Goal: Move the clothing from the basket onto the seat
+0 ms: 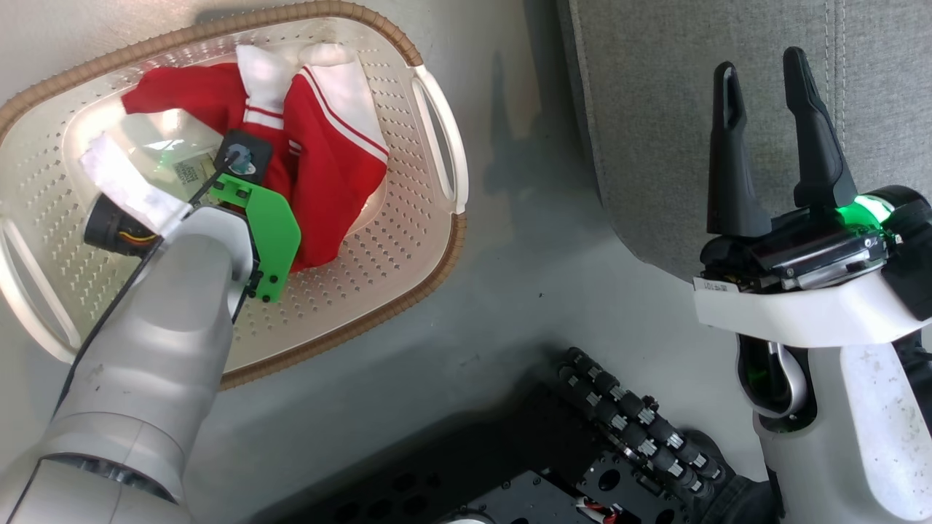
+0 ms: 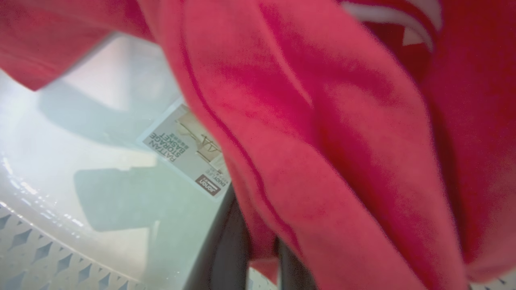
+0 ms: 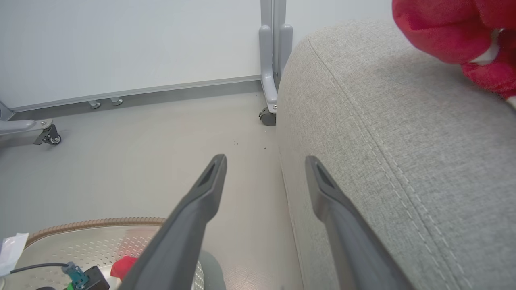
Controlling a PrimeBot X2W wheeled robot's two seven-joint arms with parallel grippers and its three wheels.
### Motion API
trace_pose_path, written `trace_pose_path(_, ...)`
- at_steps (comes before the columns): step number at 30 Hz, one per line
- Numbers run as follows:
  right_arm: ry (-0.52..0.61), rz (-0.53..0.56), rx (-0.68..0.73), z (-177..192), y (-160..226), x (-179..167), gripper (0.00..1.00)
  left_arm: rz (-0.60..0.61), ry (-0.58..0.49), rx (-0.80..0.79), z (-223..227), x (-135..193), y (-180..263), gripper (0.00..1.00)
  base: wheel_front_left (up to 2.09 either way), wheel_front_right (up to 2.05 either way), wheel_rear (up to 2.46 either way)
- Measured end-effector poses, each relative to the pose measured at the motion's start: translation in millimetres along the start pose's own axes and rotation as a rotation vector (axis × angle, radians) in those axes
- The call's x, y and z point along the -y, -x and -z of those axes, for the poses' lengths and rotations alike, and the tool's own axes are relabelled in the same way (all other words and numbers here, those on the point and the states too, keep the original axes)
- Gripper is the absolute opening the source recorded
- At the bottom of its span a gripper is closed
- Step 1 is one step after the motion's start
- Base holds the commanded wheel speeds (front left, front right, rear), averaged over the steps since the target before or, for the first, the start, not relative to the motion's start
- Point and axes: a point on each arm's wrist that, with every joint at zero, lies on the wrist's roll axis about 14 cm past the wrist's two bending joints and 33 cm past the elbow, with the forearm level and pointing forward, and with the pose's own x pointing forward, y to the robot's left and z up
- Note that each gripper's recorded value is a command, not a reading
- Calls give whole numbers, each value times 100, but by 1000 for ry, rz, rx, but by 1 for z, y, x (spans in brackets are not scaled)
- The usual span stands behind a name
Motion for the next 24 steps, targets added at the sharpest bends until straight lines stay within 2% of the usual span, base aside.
trace_pose_path(9, 19, -10, 56, -19, -6, -1, 100, -20, -54, 229, -43, -12, 17, 0, 0, 0, 0)
trace_pose_path(24, 54, -33, 134, -55, 1, -11, 100, -57, -76, 568, -95, -7, 94, 0, 0, 0, 0)
